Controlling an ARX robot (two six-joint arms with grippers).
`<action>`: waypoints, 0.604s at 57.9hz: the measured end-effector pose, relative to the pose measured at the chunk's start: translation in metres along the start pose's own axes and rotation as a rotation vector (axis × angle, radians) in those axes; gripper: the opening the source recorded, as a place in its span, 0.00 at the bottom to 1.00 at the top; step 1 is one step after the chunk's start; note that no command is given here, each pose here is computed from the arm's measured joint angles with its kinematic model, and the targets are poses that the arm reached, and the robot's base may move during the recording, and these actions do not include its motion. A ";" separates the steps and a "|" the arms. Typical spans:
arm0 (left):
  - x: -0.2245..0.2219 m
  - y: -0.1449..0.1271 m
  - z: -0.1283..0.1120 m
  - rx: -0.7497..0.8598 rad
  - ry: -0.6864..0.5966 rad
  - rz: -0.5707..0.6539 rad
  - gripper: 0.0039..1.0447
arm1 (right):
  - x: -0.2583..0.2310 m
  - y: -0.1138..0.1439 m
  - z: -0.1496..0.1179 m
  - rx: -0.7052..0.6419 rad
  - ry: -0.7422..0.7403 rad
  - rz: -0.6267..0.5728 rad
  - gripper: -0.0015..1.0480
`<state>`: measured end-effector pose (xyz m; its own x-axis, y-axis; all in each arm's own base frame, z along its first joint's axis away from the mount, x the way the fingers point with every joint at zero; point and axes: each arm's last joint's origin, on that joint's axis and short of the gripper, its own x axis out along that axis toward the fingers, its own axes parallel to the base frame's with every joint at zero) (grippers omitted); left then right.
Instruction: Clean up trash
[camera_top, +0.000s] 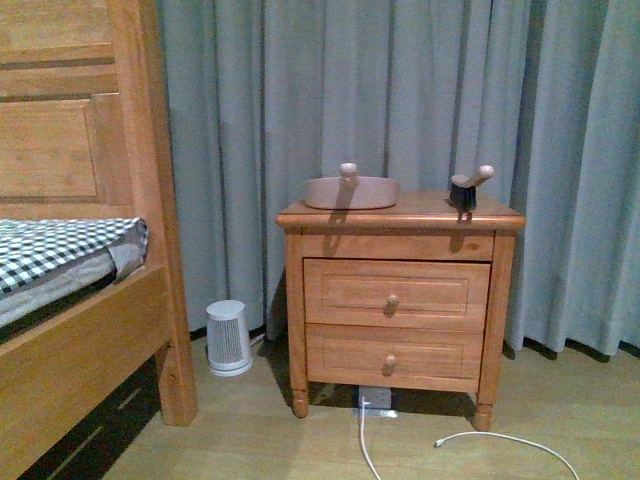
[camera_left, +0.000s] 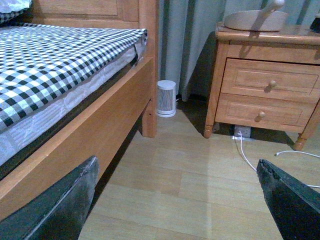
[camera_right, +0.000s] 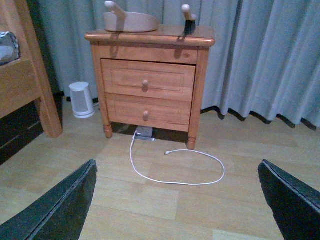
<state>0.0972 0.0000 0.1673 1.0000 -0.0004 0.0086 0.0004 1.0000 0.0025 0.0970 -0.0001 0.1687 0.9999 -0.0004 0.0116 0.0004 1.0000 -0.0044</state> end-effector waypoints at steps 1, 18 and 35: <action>0.000 0.000 0.000 0.000 0.000 0.000 0.93 | 0.000 0.000 0.000 0.000 0.000 0.000 0.93; 0.000 0.000 0.000 0.000 0.000 0.000 0.93 | 0.000 0.000 0.000 0.000 0.000 0.000 0.93; 0.000 0.000 0.000 0.000 0.000 0.000 0.93 | 0.000 0.000 0.000 0.000 0.000 0.000 0.93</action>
<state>0.0972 0.0000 0.1673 1.0000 -0.0004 0.0086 0.0004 1.0000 0.0025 0.0970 -0.0001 0.1687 0.9999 -0.0004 0.0116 0.0004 1.0000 -0.0044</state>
